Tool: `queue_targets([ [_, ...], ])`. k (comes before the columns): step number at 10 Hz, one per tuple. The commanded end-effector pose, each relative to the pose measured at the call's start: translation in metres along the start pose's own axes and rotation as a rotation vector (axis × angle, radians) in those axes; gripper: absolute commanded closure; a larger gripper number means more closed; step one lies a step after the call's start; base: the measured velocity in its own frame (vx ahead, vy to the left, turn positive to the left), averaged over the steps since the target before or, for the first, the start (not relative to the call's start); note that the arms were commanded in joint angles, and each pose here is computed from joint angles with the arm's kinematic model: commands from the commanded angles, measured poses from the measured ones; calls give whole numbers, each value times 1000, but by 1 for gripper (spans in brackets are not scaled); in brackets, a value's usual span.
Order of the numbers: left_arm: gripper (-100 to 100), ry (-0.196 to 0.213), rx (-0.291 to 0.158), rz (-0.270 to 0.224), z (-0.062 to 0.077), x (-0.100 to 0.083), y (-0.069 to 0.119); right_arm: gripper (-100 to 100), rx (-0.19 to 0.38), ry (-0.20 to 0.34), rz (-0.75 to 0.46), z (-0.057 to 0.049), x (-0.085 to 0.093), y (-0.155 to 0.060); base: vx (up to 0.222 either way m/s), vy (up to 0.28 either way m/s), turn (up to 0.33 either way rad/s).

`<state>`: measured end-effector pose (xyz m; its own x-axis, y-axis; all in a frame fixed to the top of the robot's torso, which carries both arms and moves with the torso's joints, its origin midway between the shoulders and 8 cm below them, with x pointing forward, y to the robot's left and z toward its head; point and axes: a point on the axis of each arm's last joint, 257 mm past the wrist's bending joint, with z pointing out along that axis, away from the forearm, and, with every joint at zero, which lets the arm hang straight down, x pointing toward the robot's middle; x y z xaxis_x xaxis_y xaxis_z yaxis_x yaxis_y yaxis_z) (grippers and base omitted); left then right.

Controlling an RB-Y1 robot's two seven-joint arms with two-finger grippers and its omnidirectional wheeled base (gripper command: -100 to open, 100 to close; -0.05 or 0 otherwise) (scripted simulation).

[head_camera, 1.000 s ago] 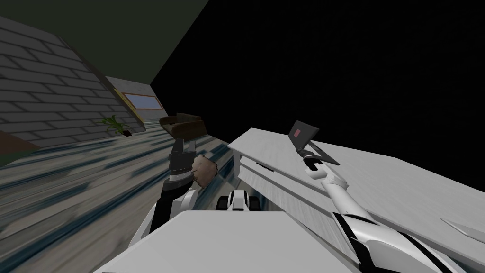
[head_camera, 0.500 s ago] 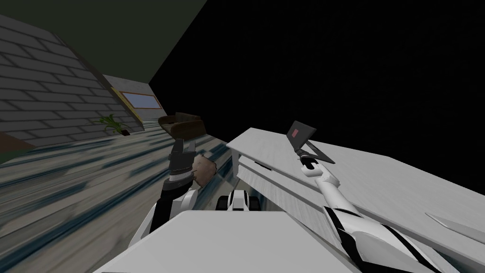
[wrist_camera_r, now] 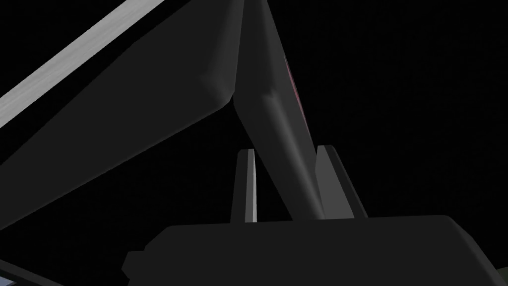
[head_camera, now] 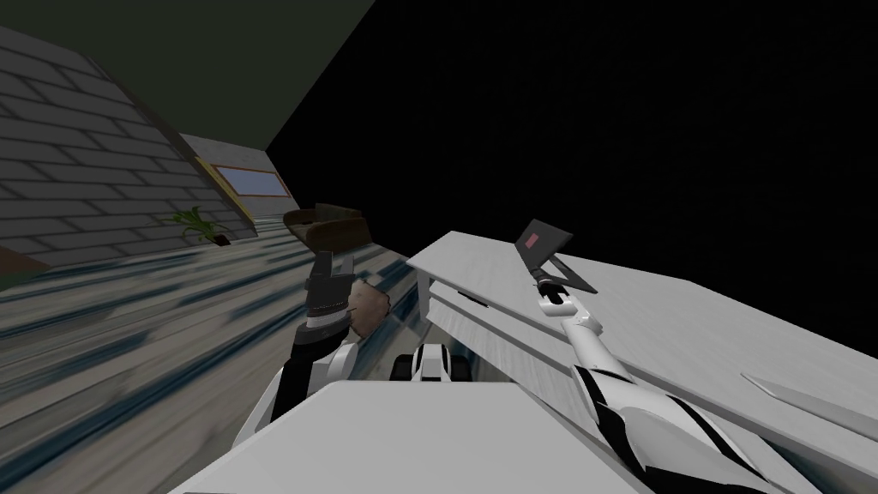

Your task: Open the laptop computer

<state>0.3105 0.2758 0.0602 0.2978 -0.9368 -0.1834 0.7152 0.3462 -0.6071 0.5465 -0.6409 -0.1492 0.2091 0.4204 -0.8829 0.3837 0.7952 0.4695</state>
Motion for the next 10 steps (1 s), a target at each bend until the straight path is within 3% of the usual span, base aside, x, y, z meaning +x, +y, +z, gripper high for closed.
queue_targets([
  [1,0,0,0,0,0,0,0,100,0,4,124,-1,12,3,-11,-38,-14],
  [5,0,0,0,0,0,0,0,100,-6,2,341,-1,31,13,-15,-46,-28],
  [6,0,0,0,0,0,0,0,100,-14,-13,307,2,16,16,-11,-6,6],
  [7,0,0,0,0,0,0,0,-100,-7,-24,311,9,2,20,-47,11,116],
  [10,0,0,0,0,0,0,0,-100,13,-43,303,20,-25,25,-76,-10,89],
])
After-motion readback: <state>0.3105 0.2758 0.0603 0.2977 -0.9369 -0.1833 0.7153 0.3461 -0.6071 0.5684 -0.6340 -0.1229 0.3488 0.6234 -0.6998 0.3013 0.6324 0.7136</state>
